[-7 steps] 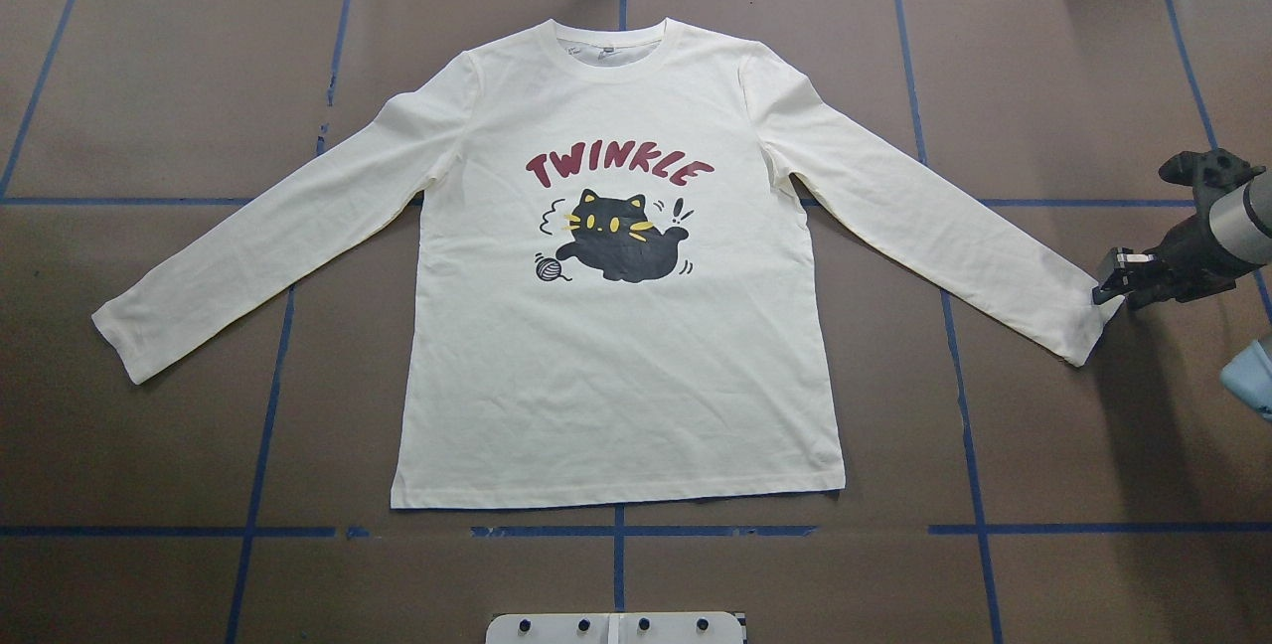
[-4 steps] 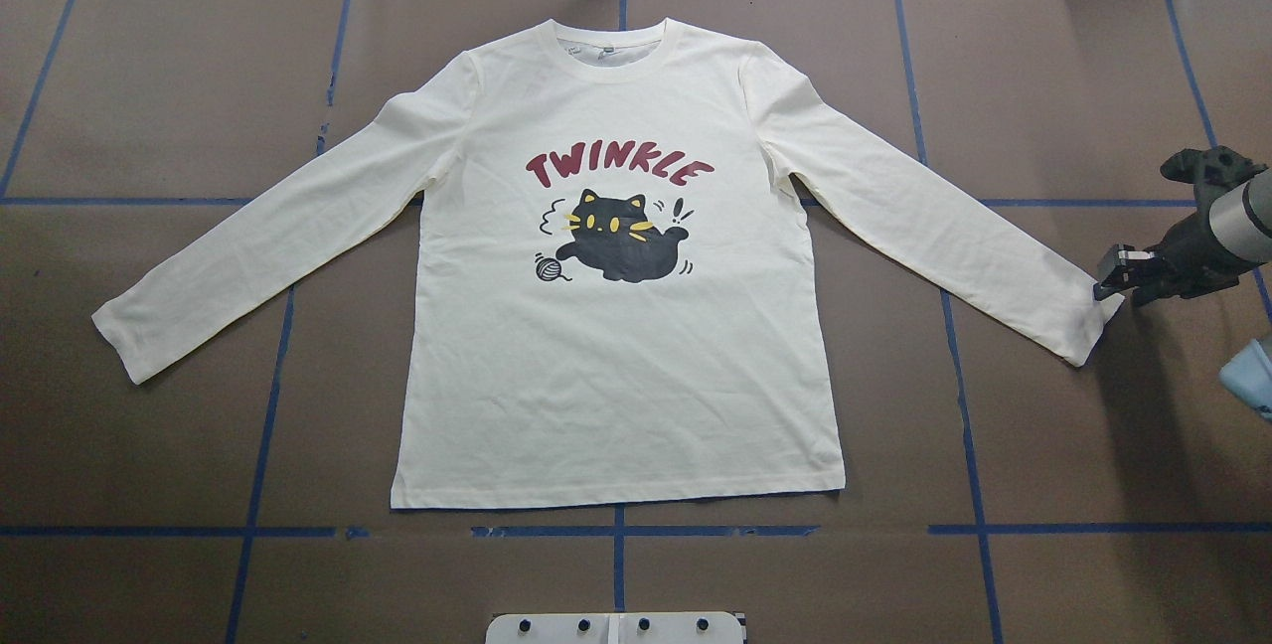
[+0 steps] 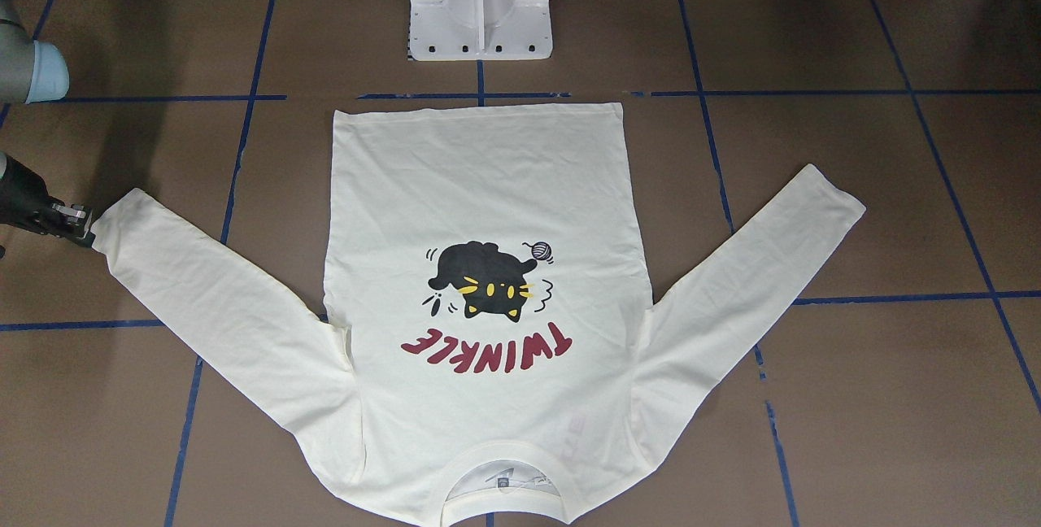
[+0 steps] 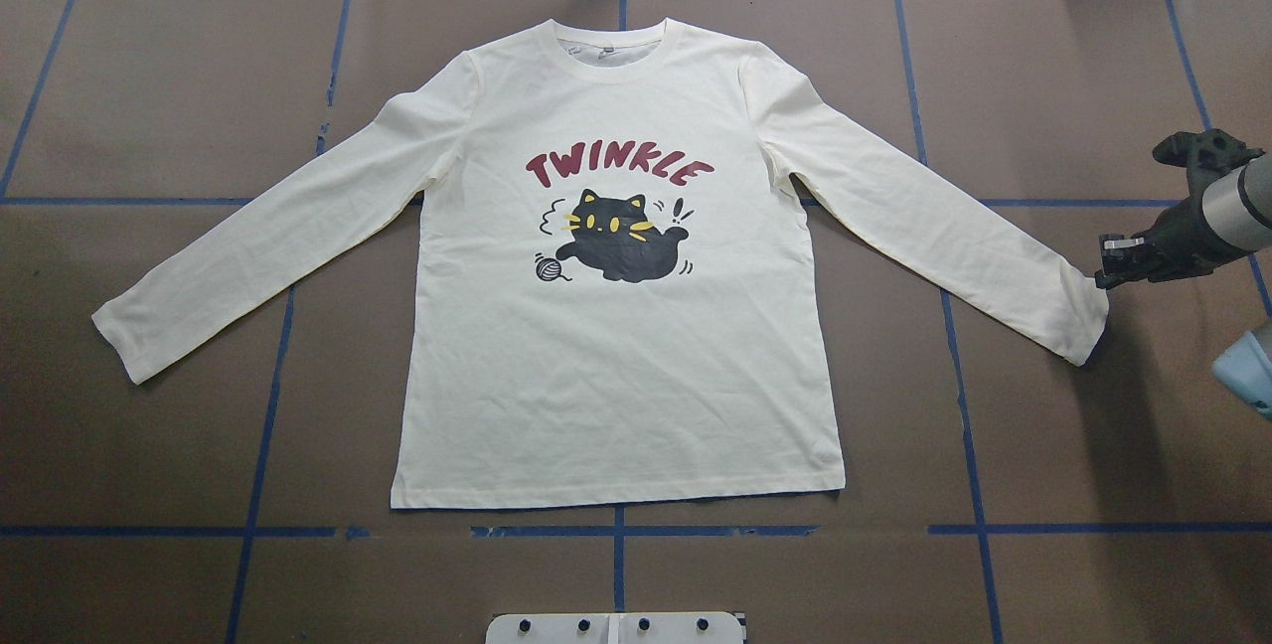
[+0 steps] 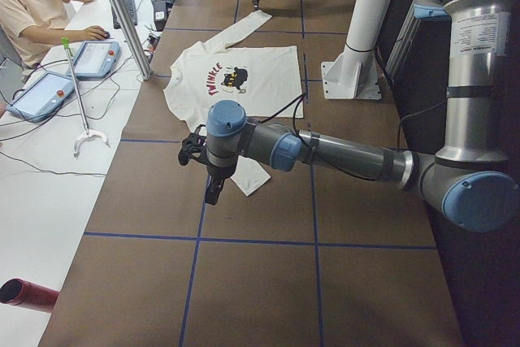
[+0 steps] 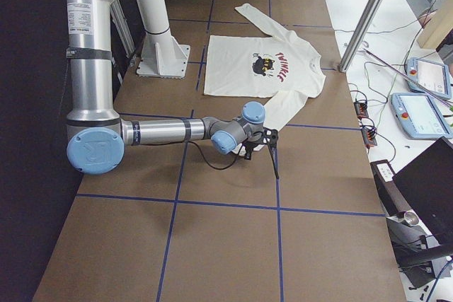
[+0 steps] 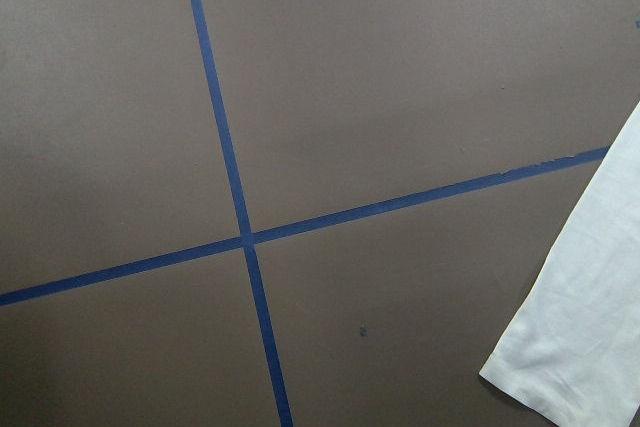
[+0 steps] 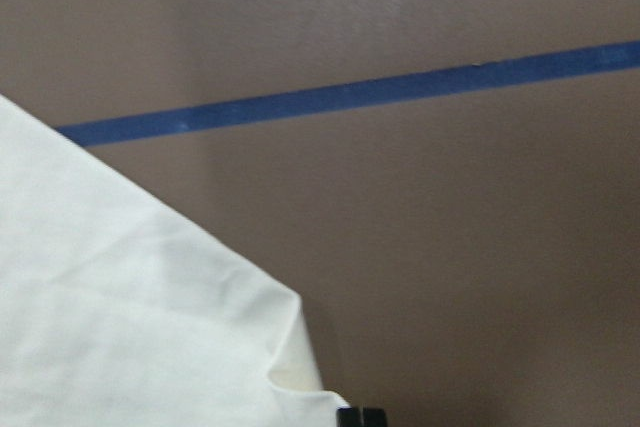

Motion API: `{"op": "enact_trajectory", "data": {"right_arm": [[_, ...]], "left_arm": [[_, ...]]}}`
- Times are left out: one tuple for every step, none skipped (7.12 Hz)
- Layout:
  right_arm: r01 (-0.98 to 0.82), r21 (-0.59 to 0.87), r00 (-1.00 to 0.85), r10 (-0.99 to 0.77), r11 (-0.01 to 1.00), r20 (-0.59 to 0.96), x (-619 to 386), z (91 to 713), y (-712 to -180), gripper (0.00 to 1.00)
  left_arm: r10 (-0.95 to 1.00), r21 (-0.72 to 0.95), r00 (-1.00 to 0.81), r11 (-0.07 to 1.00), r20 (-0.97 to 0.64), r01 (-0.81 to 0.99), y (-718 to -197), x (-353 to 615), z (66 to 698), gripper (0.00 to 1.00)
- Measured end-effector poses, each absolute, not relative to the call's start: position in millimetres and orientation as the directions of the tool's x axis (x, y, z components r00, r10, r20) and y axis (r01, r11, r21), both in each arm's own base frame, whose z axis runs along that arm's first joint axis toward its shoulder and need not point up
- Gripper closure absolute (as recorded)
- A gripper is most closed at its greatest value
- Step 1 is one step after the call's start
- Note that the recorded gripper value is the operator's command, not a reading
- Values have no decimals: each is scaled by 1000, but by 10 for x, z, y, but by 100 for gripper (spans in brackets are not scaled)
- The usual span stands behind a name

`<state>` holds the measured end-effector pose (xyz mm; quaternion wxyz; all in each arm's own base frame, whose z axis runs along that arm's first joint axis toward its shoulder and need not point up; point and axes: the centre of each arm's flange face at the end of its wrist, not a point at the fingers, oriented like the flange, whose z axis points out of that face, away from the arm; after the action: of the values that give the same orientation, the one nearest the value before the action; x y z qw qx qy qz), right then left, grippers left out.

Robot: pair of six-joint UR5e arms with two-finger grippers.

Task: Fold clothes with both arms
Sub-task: 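Carry the grasped sleeve across the shirt chest with the right gripper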

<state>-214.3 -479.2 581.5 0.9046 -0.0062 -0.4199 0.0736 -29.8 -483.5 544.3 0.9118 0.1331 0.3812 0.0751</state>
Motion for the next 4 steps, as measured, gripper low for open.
{"op": "enact_trajectory", "data": {"right_arm": [[-157, -79, 594, 158, 984, 789, -2236, 5427, -4857, 100], [-182, -106, 538, 190, 977, 821, -2502, 4939, -4970, 100], [-204, -150, 478, 232, 967, 847, -2942, 4351, -5108, 100], [-230, -196, 427, 279, 953, 860, -3381, 3691, -5290, 100]], "left_arm": [[239, 300, 698, 953, -675, -36, -4835, -298, 5441, 1], [241, 303, 698, 952, -674, -35, -4836, -298, 5426, 1], [245, 310, 698, 950, -673, -35, -4839, -298, 5392, 1], [251, 318, 698, 947, -671, -35, -4852, -298, 5348, 1]]}}
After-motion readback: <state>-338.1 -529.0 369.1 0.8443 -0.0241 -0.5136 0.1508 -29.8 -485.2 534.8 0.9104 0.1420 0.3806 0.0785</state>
